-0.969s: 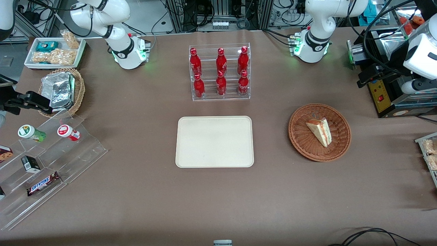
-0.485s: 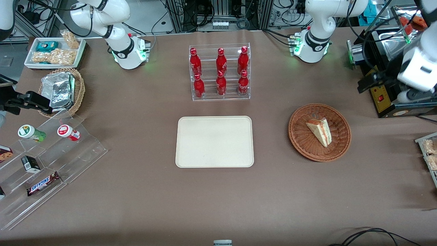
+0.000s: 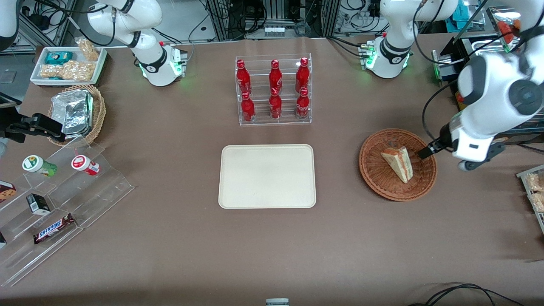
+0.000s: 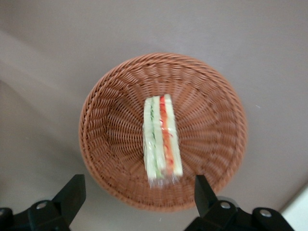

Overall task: Place sandwich from basket to tray
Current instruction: 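Lower the left gripper and close it on the wrapped sandwich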

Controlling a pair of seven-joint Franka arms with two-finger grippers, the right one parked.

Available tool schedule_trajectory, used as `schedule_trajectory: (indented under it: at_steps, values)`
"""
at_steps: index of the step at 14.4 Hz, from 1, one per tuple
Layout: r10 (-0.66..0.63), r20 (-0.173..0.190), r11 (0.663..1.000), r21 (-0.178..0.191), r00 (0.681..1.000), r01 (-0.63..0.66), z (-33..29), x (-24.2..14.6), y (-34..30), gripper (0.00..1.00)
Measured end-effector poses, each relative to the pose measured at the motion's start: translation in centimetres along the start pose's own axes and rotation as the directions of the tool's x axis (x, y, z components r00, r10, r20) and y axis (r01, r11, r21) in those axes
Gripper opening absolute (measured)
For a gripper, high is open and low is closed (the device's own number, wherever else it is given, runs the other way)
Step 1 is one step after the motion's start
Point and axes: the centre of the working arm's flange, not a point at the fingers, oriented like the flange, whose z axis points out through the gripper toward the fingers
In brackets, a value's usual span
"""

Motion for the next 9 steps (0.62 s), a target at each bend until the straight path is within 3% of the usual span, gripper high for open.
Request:
schedule_trajectory:
  at_steps: [4, 9]
  values:
    - [-0.172, 0.055, 0.983, -0.049, 0.983, 0.175, 7.1, 1.1, 0.8, 1.00]
    - [-0.195, 0.077, 0.979, -0.050, 0.978, 0.200, 10.8, 0.4, 1.9, 1.00]
